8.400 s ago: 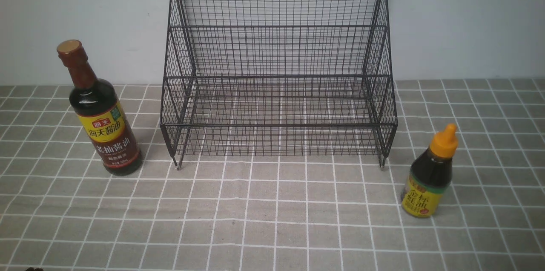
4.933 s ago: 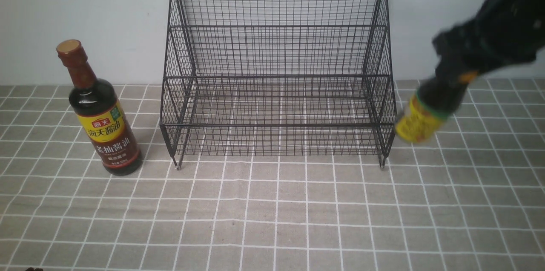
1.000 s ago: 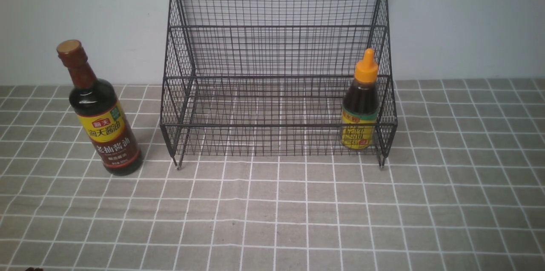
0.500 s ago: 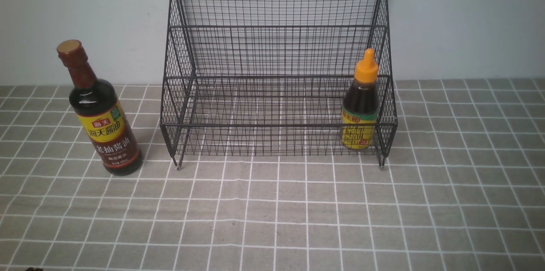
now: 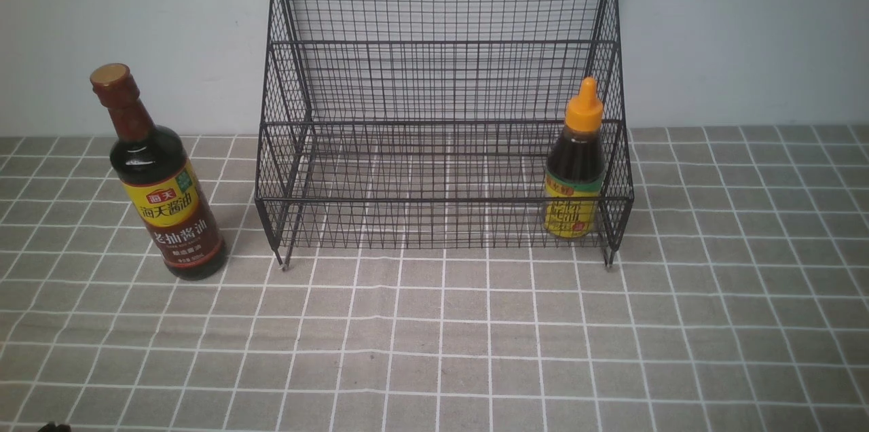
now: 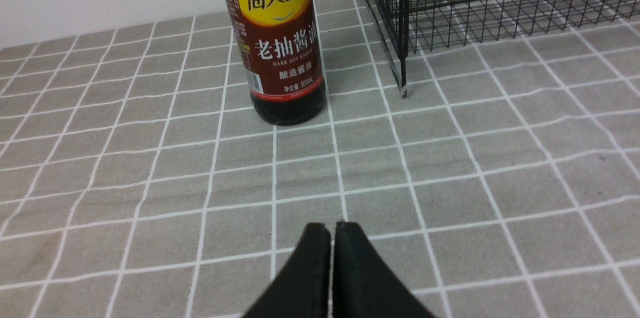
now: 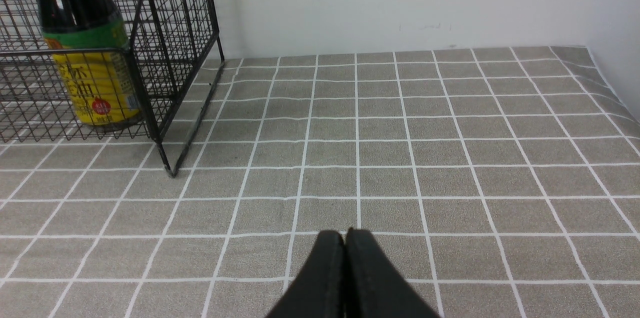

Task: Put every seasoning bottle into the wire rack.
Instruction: Use the left arm to grab the condiment bottle closest to it

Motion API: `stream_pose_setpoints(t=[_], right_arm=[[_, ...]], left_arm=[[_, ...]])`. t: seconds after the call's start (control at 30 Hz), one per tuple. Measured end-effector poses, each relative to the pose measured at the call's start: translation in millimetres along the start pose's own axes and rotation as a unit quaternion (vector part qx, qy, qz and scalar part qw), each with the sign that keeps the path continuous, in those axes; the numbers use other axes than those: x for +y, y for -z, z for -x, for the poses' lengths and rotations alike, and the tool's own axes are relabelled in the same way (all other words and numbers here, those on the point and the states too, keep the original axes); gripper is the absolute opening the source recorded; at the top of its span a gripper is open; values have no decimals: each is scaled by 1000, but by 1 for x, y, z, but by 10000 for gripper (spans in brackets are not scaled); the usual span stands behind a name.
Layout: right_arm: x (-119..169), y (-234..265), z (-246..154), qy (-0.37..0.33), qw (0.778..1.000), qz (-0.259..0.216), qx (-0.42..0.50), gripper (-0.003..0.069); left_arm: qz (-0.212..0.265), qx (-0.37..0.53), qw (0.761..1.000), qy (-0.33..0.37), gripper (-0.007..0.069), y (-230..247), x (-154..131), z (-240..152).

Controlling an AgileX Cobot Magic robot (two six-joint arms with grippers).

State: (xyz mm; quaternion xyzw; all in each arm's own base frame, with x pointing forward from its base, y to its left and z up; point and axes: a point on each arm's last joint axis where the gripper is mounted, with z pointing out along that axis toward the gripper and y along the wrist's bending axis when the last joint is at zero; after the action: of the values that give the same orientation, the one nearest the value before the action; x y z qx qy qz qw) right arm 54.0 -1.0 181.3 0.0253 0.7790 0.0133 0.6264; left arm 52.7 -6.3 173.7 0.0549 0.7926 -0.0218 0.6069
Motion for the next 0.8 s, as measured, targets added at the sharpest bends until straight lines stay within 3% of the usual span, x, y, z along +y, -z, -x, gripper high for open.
stream_pose_setpoints(t=[0.1, 0.23, 0.3, 0.4, 0.47, 0.6, 0.7, 0.73, 0.77, 0.8], right_arm=[[0, 0, 0, 0, 1000, 0, 0, -13], [0, 0, 0, 0, 1000, 0, 0, -13], [0, 0, 0, 0, 1000, 0, 0, -13], [0, 0, 0, 0, 1000, 0, 0, -13], [0, 0, 0, 0, 1000, 0, 0, -13], [0, 0, 0, 0, 1000, 0, 0, -13], [0, 0, 0, 0, 1000, 0, 0, -13], [0, 0, 0, 0, 1000, 0, 0, -13], [0, 0, 0, 0, 1000, 0, 0, -13], [0, 0, 0, 0, 1000, 0, 0, -13]], left_arm=[[-15, -76, 992, 98, -7, 1, -1, 14], [-17, -160, 971, 176, -7, 5, 2, 29], [-2, -253, 940, 229, -7, 12, 10, 43], [1, -311, 913, 263, -7, 22, 15, 62], [-13, -323, 910, 261, -7, 34, 14, 86], [-55, -229, 950, 203, -7, 41, 2, 139], [-87, -90, 977, 171, -7, 21, -7, 165], [-97, -42, 981, 161, -7, 13, -10, 171], [-113, 62, 982, 138, -7, -7, -14, 183], [-112, 83, 982, 130, -7, -12, -14, 185]])
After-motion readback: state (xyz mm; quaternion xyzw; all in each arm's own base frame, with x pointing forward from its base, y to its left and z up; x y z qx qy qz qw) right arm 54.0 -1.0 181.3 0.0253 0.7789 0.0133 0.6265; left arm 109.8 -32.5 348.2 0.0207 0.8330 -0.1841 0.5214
